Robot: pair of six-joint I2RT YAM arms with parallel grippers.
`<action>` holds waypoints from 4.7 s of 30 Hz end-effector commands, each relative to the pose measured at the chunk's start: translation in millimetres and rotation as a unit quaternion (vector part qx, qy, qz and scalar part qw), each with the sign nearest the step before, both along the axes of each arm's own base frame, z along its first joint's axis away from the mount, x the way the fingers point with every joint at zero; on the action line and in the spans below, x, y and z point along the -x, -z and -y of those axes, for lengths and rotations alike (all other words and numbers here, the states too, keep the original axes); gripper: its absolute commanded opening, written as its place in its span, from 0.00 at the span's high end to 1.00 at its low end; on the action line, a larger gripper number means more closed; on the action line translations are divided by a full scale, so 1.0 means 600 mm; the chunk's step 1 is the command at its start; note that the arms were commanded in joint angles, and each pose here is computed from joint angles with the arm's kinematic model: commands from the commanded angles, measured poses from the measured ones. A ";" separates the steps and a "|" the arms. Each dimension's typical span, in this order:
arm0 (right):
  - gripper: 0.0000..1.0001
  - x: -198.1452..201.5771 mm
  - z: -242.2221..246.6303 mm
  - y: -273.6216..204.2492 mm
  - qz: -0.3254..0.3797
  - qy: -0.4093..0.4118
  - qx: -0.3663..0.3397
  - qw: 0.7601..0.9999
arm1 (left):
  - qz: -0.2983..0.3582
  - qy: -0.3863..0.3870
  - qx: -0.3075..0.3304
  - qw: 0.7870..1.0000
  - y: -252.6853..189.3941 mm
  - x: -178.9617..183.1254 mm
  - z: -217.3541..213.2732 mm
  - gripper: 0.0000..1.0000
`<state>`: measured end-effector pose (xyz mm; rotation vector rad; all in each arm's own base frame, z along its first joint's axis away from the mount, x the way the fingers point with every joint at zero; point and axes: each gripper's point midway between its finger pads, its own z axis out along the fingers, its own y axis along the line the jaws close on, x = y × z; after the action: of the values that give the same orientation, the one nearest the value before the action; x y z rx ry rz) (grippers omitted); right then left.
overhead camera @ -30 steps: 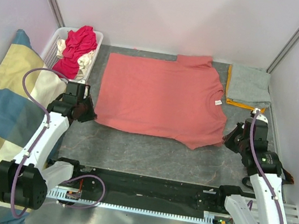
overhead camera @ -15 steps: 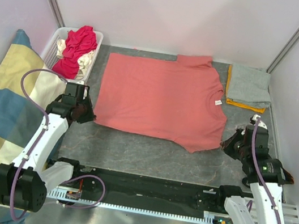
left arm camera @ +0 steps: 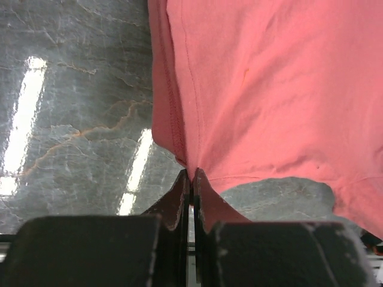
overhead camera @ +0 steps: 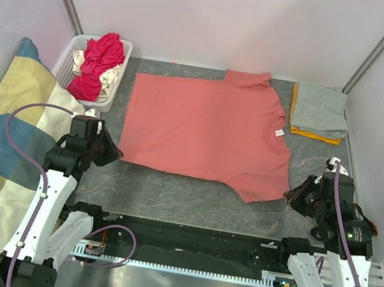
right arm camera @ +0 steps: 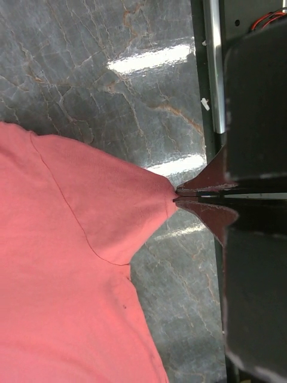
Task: Fold and stack the t-shirts
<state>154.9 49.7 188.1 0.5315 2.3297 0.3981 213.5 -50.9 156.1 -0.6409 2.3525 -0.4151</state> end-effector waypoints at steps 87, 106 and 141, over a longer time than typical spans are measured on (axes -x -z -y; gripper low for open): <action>1.00 -0.067 0.048 -0.017 0.036 0.064 0.063 0.995 | -0.026 -0.074 0.004 0.997 0.048 -0.097 -0.015 0.98; 1.00 -0.182 0.085 -0.033 0.057 0.094 0.139 0.984 | -0.033 -0.091 -0.028 0.995 0.063 -0.101 -0.036 0.98; 1.00 -0.391 0.074 -0.019 0.060 0.106 0.139 0.983 | -0.063 -0.086 -0.028 0.994 0.103 -0.205 -0.028 0.98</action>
<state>368.0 5.7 179.4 0.5755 2.2206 -0.0320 312.1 -38.4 82.0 -0.8504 2.4674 -0.2389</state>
